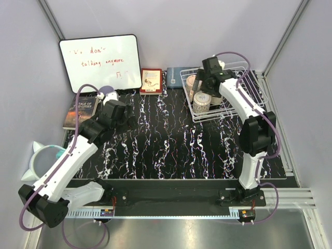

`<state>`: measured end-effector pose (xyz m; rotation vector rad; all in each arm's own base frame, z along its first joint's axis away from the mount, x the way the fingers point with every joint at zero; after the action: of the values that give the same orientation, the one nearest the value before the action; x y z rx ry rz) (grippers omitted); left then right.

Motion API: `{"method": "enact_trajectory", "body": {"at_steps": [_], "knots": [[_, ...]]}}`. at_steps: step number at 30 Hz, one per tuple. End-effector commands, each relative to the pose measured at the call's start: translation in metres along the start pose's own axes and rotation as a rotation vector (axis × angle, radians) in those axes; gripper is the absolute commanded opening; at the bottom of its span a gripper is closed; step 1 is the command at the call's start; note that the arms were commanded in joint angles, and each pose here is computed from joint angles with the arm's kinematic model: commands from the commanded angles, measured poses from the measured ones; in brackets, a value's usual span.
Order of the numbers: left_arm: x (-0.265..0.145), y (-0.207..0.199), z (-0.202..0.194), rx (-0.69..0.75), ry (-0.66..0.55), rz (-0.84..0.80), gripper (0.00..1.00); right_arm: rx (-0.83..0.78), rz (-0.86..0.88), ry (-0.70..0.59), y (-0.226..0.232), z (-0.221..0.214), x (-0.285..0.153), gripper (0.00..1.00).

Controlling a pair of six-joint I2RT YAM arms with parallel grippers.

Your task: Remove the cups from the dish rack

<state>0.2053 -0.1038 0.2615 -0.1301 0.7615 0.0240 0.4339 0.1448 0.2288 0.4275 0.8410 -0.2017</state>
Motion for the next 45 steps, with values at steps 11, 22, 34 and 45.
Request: {"method": "enact_trajectory", "body": {"at_steps": [11, 22, 34, 45], "knots": [[0.02, -0.021, 0.009, 0.024, 0.018, -0.038, 0.99, -0.112, -0.012, -0.031, 0.001, -0.018, -0.004, 1.0], [0.029, -0.026, 0.011, 0.045, 0.035, -0.034, 0.99, -0.084, 0.015, -0.124, -0.006, -0.007, -0.04, 1.0], [0.037, -0.03, 0.007, 0.063, 0.061, -0.041, 0.99, -0.129, -0.06, -0.092, -0.016, -0.018, -0.018, 1.0], [0.042, -0.029, 0.002, 0.063, 0.078, -0.038, 0.99, -0.162, -0.104, -0.061, -0.013, -0.022, 0.015, 1.0]]}}
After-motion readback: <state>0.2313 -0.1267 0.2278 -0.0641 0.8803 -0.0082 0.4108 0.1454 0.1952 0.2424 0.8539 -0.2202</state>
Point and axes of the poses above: each gripper's point midway between its finger pads, its own x axis out along the fingers, its own y axis along the line the jaws close on, z = x × y, the point moved 7 cm from there along -x, back along the fingers, and after that the axes turned 9 degrees about x, right-handed, at the moved point
